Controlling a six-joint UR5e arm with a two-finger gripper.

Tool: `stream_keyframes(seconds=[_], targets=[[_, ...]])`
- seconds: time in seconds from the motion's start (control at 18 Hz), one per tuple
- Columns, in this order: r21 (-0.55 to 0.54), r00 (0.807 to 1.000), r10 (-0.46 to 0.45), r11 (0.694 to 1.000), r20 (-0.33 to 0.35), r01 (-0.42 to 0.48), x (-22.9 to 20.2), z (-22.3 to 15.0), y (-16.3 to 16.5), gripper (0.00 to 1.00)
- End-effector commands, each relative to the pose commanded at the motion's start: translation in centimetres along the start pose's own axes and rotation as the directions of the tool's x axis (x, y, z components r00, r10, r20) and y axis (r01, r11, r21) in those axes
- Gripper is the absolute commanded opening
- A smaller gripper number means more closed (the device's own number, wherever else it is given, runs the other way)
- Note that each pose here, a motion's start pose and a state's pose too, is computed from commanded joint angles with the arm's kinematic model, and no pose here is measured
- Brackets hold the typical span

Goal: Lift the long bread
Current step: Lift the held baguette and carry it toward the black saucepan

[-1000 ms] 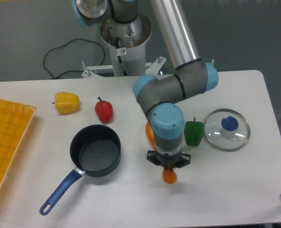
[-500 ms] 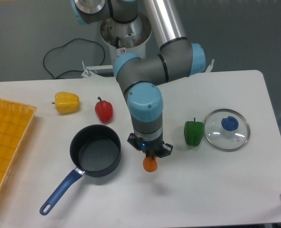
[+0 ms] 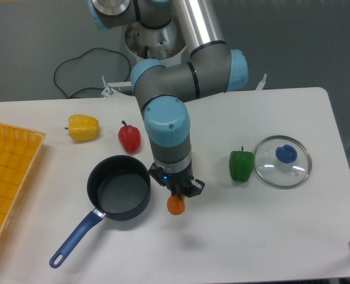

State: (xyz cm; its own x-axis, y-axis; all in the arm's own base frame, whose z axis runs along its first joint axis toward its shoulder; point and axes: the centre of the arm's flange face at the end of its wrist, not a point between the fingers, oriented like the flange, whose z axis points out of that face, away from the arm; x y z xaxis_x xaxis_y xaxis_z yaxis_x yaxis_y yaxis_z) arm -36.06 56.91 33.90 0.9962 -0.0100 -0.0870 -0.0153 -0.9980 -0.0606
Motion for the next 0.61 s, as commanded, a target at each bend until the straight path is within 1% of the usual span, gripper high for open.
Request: stream_keyframes(seconds=[0.33,0.61], targets=[[-0.01,0.997,0.072,0.997,-0.012,-0.072,0.57,0.6,0.13,0.1],[-0.014,0.997,0.075,0.997,-0.016,-0.076,0.78,0.87,0.19,0.1]])
